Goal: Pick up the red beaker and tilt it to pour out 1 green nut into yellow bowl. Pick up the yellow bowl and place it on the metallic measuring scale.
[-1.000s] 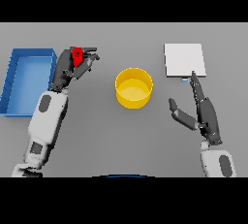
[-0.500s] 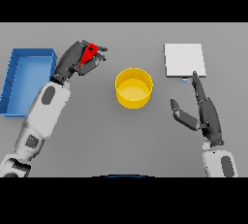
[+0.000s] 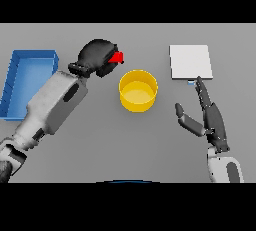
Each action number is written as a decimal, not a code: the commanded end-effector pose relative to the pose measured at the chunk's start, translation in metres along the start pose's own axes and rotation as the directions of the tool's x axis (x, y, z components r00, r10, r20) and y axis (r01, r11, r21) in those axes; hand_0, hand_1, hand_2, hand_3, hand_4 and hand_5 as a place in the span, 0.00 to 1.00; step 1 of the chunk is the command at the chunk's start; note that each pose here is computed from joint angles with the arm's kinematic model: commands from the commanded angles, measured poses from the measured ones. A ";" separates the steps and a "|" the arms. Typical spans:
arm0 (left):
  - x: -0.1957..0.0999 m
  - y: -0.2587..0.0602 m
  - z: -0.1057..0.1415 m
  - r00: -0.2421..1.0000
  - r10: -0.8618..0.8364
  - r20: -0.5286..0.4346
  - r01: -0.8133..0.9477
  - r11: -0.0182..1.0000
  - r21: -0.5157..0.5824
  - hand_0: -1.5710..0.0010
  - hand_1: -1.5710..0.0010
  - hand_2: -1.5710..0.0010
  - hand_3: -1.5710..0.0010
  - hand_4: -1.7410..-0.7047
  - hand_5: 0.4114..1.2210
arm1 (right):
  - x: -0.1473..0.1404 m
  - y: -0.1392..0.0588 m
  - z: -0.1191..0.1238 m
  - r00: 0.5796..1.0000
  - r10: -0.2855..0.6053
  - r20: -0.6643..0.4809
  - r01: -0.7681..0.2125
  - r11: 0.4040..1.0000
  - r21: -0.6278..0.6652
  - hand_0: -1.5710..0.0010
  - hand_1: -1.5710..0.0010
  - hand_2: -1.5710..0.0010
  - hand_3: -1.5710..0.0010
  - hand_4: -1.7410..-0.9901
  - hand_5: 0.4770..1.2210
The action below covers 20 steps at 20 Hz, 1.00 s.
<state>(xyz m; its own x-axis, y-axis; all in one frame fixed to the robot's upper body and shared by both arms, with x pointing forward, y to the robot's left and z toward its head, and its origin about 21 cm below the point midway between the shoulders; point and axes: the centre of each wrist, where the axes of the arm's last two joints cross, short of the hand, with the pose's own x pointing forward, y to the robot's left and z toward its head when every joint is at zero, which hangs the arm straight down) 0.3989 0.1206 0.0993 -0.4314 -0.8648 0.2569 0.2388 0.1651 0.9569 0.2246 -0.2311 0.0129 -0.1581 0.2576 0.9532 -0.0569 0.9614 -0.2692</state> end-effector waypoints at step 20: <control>0.063 0.016 -0.042 0.530 -0.785 0.320 0.847 0.511 -0.149 0.00 0.00 0.00 0.02 0.00 1.00 | 0.002 0.008 -0.002 1.000 -0.024 0.004 0.024 0.999 -0.042 1.00 1.00 1.00 1.00 0.77 0.12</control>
<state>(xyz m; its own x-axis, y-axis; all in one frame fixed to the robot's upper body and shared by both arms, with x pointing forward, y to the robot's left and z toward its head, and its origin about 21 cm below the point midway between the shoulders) 0.4123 0.0489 0.1254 -0.6950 -0.4359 -0.5718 -0.1133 -0.7189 0.6858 0.2257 -0.2223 0.0127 -0.1628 0.2336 0.9586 -0.0193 0.9706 -0.2398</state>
